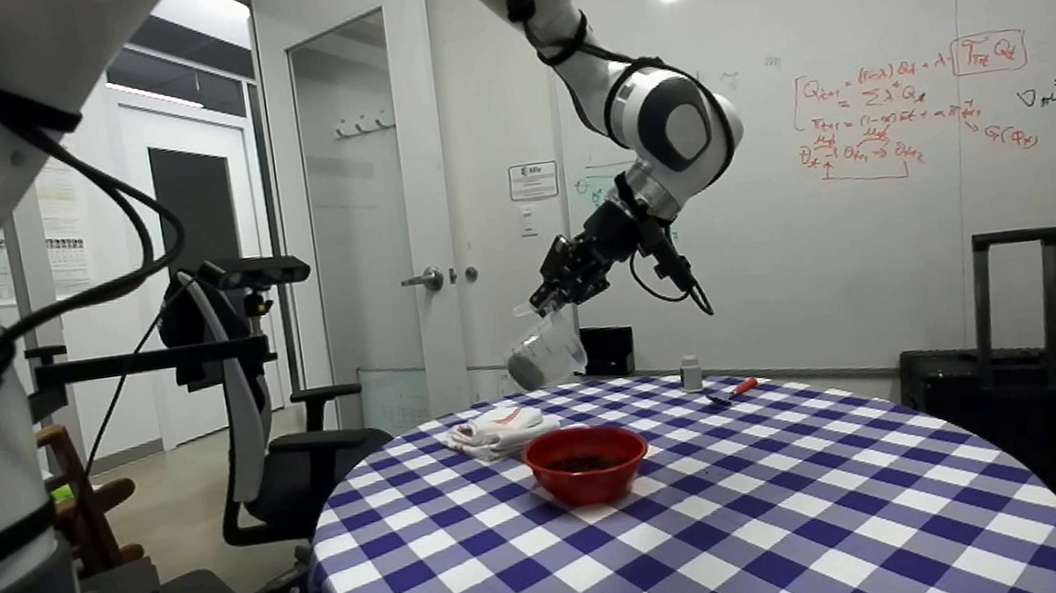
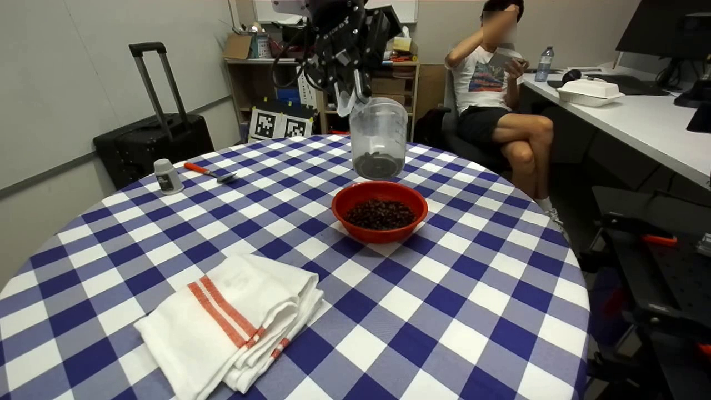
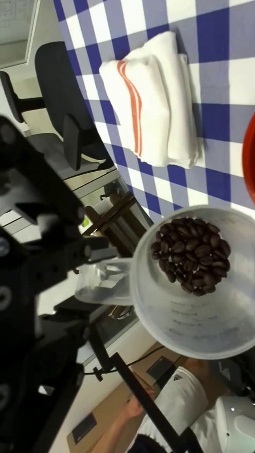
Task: Pour the contents in the jug into the red bowl
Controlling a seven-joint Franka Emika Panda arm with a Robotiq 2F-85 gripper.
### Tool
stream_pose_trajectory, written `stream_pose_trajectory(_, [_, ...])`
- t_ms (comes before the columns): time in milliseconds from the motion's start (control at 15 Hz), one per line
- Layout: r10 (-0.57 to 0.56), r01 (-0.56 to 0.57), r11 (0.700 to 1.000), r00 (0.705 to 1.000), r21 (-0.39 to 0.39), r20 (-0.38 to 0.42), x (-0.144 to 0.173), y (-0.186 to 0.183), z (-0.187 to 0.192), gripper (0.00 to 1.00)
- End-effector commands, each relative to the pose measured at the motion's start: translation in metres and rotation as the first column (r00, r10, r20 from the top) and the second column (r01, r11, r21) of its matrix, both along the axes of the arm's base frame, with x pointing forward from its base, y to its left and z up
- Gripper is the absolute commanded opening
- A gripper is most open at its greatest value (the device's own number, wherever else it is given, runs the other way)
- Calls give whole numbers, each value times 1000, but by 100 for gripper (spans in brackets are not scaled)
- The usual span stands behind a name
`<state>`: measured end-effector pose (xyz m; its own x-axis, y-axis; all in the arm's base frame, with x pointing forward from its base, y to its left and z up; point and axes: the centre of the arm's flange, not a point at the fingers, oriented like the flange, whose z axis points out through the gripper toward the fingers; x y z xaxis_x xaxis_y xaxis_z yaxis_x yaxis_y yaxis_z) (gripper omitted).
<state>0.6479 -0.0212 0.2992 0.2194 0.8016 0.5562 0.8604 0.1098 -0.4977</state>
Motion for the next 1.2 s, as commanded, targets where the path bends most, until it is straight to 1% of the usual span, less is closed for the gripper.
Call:
stream_pose_trajectory(0, [-42,51,982,998,184,-55,26,-18,-2,7])
stream_pose_trajectory(200, [-97,121,945,991,303,-95,27,-32,-9,7])
stream_pose_trajectory(467, [-157,204,881,977,426,-144,28,-47,-21,7])
stream_pose_trajectory(800, [-195,276,802,959,530,-204,26,-60,-42,7])
stream_pose_trajectory(1133, [-213,340,714,938,612,-273,20,-75,-60,7])
